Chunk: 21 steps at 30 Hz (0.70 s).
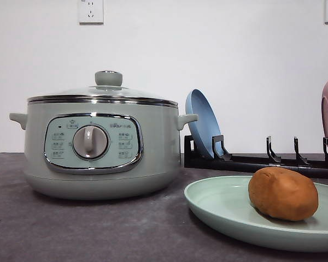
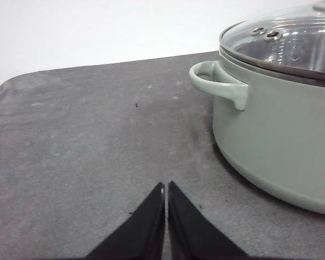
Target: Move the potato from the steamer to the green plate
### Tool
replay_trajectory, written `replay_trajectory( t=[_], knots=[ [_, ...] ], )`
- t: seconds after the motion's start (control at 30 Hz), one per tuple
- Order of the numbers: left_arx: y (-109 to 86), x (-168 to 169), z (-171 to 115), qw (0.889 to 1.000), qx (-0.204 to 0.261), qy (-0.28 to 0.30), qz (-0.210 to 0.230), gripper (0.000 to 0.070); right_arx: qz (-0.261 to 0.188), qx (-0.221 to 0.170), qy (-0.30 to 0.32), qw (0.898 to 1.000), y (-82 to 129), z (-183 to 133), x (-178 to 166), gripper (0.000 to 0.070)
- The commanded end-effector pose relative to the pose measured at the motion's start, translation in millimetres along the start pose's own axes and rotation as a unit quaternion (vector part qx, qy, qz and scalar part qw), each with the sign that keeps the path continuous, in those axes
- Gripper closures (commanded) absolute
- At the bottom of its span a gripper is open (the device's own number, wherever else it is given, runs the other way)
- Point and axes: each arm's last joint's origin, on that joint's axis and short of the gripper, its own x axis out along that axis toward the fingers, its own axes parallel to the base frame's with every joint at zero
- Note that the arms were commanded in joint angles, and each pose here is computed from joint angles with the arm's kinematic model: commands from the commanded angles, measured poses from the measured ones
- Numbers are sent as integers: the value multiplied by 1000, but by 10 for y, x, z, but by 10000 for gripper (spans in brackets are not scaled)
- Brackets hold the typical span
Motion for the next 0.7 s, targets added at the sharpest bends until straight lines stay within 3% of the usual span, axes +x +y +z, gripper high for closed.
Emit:
replay_trajectory(
  t=[0.0,0.67],
  knots=[
    [-4,19,-74,1000,-2,13,1,700,0,-3,-1,1000,-1,-10,4,700],
    [-4,19,-74,1000,-2,13,1,700,0,-3,-1,1000,-1,-10,4,700]
  ],
)
